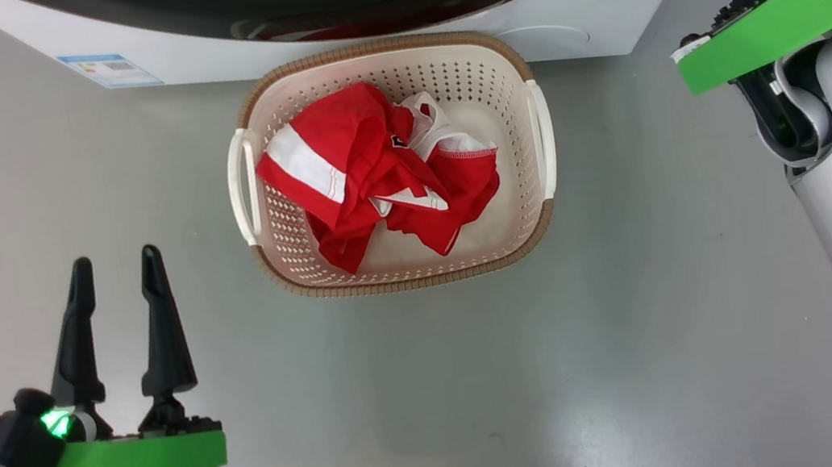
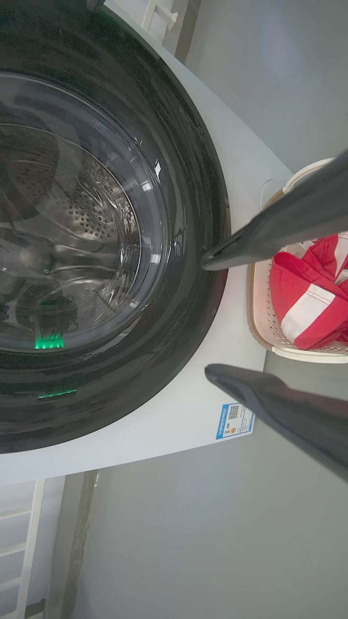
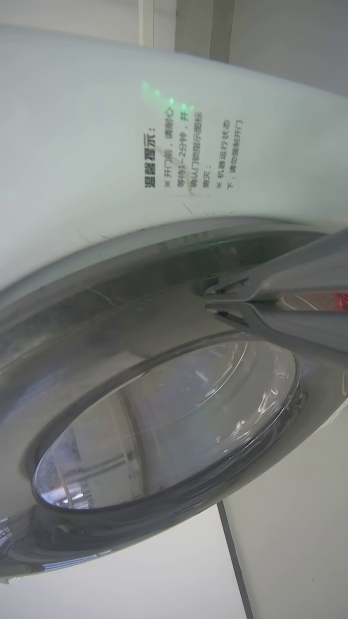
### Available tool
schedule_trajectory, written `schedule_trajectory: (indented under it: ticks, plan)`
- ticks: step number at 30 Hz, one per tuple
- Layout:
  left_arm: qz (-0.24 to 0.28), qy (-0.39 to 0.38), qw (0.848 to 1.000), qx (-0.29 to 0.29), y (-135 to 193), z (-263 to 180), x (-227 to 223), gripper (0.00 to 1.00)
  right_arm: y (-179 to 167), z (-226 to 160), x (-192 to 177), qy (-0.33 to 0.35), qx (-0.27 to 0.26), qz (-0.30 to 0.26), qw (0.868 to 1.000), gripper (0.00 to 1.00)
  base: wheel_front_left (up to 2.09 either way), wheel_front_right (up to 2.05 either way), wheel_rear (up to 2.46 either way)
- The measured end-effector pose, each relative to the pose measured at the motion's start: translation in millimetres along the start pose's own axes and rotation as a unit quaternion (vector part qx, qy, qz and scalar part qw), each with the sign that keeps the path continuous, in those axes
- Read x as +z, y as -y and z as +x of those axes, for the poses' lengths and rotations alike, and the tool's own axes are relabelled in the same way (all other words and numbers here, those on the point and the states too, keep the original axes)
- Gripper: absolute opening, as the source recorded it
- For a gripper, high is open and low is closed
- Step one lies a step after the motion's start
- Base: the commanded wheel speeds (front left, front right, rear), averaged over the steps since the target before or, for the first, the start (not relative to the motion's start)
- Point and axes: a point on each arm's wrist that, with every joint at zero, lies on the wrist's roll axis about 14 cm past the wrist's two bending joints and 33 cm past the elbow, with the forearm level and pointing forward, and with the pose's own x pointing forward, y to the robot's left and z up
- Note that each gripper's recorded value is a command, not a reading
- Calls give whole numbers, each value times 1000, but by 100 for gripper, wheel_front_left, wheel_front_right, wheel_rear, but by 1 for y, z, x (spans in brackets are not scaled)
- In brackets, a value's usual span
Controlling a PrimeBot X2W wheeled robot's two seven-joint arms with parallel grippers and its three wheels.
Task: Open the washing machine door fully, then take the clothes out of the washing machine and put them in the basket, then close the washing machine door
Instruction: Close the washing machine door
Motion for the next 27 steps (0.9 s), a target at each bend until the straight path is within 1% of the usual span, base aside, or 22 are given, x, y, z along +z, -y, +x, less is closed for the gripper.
schedule_trajectory:
  ticks: [9, 10, 11, 12, 14, 15, 16, 17, 23, 27]
  plan:
    - [-2, 7, 1000, -7, 4, 5, 4, 100, -3, -1, 3, 2, 0, 0, 1000, 0, 0, 0, 0]
    - [-2, 7, 1000, -7, 5, 5, 4, 100, -3, -2, 4, 1, 0, -2, 1000, 11, 0, 0, 0]
    - [-2, 8, 1000, -8, 5, 5, 5, 100, -3, -3, 5, 0, 0, -4, 1000, 18, 0, 0, 0]
    - [0, 9, 1000, -10, 7, 5, 6, 100, -3, -6, 5, -2, -2, -5, 1000, 18, 0, 0, 0]
    - [3, 10, 1000, -15, 10, 5, 7, 100, -3, -14, 2, -12, -5, -6, 1000, 37, 0, 0, 0]
    - [3, 11, 1000, -16, 11, 4, 8, 100, -2, -20, -1, -19, -7, -6, 1000, 53, 0, 0, 0]
    - [4, 12, 1000, -17, 11, 4, 9, 100, -2, -25, -3, -25, -10, -6, 1000, 87, 0, 0, 0]
    - [5, 14, 1000, -18, 12, 4, 10, 100, -2, -30, -5, -31, -12, -7, 999, 100, 0, 0, 0]
    - [4, 16, 1000, -20, 15, -5, 15, 100, -3, -60, -5, -51, -22, -13, 998, 100, 0, 0, 0]
    - [4, 12, 1000, -19, 14, -15, 16, 100, 3, -87, -4, -66, -44, -15, 997, 100, 0, 0, 0]
